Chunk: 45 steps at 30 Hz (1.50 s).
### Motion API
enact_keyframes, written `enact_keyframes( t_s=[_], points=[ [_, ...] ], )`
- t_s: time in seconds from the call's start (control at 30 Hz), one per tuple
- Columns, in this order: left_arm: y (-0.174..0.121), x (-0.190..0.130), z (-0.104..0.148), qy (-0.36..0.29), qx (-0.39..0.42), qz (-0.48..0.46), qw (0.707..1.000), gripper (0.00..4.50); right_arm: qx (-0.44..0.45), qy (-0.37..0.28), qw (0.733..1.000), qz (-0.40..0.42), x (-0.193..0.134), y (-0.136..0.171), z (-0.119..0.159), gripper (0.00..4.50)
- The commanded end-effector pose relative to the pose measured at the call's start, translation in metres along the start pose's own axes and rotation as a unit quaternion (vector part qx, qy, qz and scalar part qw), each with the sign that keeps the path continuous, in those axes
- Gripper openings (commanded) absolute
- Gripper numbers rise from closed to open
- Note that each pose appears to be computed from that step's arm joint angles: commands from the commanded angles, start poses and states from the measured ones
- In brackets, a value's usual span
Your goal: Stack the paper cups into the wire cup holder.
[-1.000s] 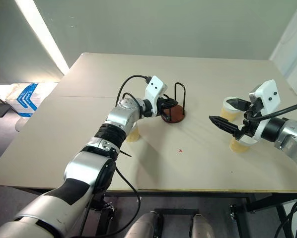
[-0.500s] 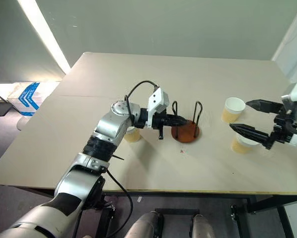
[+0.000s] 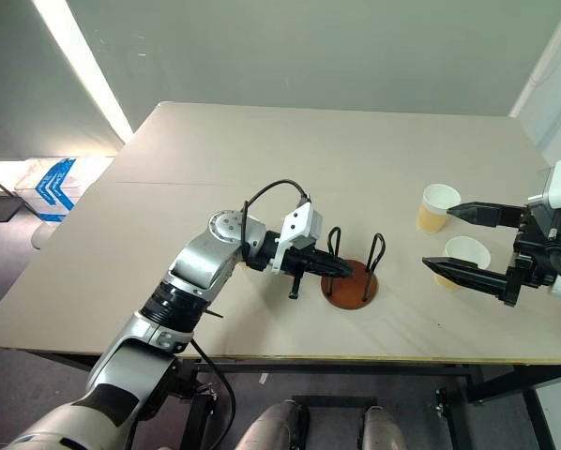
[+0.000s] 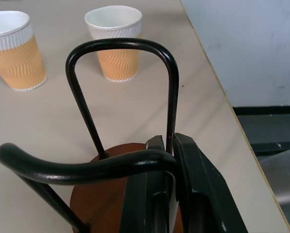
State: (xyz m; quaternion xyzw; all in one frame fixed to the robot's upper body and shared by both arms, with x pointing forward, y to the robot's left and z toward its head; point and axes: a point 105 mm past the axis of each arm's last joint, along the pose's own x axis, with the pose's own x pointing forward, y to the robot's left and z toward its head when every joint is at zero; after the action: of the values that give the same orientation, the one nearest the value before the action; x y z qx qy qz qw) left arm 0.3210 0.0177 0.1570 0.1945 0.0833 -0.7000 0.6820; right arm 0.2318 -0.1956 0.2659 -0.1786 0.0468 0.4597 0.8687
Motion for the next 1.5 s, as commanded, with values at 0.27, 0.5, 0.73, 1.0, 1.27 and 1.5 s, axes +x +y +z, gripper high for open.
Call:
enact_keyframes(
  t_s=[0.27,0.5,0.73,1.0,1.27,1.5],
  points=[
    [-0.002,-0.005,-0.025,0.075,0.055,0.014,0.996,2.6,-0.02,0.013,1.0,-0.007,0.006,-0.004,-0.002,4.5],
    [0.003,-0.019,-0.021,0.074,0.062,0.039,0.995,4.47,-0.018,0.027,0.999,-0.016,0.004,-0.008,-0.006,4.5],
    [0.006,-0.045,-0.018,0.088,0.086,0.055,0.991,4.47,-0.028,0.053,0.998,-0.028,0.0,-0.014,-0.012,4.5],
    [0.006,-0.071,0.009,0.034,0.092,0.06,0.993,4.47,-0.029,0.133,0.99,-0.04,-0.004,-0.02,-0.037,4.5],
    [0.011,-0.087,0.043,-0.034,0.086,0.065,0.994,4.47,-0.077,0.218,0.972,-0.03,-0.001,-0.031,-0.065,4.5],
    [0.015,-0.09,0.044,-0.033,0.079,0.087,0.993,4.47,-0.102,0.272,0.957,-0.003,0.002,-0.041,-0.092,4.5]
  ],
)
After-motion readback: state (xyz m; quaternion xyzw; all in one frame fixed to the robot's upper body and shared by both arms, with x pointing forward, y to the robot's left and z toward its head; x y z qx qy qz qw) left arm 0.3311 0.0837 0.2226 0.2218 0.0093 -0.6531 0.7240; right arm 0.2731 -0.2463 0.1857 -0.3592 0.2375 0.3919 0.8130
